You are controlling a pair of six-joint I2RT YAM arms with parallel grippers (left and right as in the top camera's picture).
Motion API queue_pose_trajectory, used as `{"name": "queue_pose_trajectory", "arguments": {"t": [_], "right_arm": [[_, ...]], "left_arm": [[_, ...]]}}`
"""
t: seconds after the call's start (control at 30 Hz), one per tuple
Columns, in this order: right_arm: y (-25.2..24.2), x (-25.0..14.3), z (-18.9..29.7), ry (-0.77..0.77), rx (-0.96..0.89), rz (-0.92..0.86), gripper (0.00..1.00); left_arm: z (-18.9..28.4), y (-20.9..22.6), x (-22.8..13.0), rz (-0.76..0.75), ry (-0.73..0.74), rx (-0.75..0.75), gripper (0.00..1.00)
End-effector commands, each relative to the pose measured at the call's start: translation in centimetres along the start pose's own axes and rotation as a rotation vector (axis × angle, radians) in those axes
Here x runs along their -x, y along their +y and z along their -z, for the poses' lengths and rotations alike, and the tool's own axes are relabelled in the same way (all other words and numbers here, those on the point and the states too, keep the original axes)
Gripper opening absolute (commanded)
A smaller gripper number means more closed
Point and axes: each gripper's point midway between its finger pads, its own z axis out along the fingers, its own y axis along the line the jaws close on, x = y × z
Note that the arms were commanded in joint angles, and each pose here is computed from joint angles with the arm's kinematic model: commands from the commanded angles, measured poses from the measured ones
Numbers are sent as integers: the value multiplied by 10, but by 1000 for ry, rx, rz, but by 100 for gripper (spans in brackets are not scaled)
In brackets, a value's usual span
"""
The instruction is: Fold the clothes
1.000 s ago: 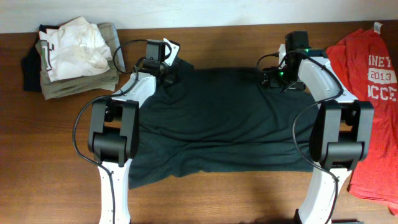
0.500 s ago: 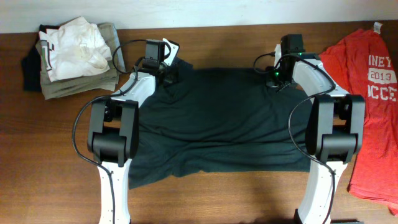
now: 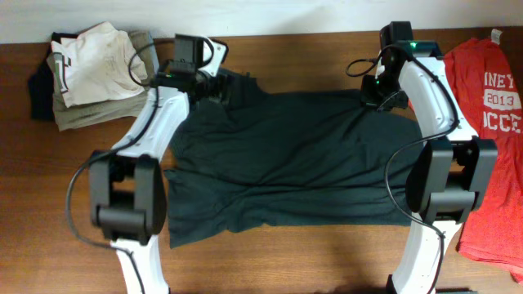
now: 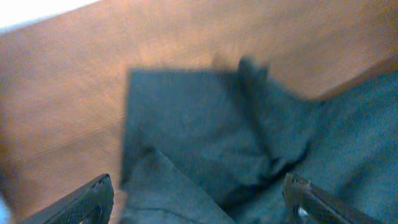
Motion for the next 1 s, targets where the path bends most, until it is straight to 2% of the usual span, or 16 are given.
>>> {"name": "queue_pose_trajectory", "arguments": {"t": [0.0,0.03,0.13,0.2,0.27,0.33,0.37,0.4,0.47,0.53,0.63,0.7,0.8,0.87,0.97], "right_arm": [[-2,10,21,-58,-8,-14,4],[-2,10,21,-58,-9,-14,4],[-2,9,21,-58,-8,-14,4],[-2,9,21,-58,-9,-14,4],[-2,9,21,-58,-8,-14,4],[-2,9,21,-58,-9,-14,4],[-2,9,21,-58,-9,-14,4],[-2,9,21,-57,-9,-14,4],[-3,9,21,-58,-10,-14,4],[-3,11,21,-66,-12,-21,4],[-6,8,22,-55,-19,-88,4],[-7,-3,25,-12,-25,-86,4],[-17,-17,45,20,-35,-102,4],[-29,-34,80,24,-33,-125,4],[-31,-50,84,78,-45,-123,4]], "left_arm": [[-49,6,-23,-9,18,2,87],[-62,16,-29,-11,19,56,87],[-78,35,-36,7,3,97,86],[-83,47,-47,46,25,106,86],[-87,50,-56,85,39,87,81],[-89,49,-61,86,55,83,57],[-89,49,-61,86,55,83,25],[-89,49,-60,86,55,83,0],[-81,50,-52,84,36,86,0],[-34,51,-17,80,-16,97,0],[34,44,5,80,-16,98,0],[68,36,-11,135,70,86,0],[79,26,-45,192,217,66,0],[86,19,-72,209,333,50,0],[96,11,-97,234,446,37,0]]}}
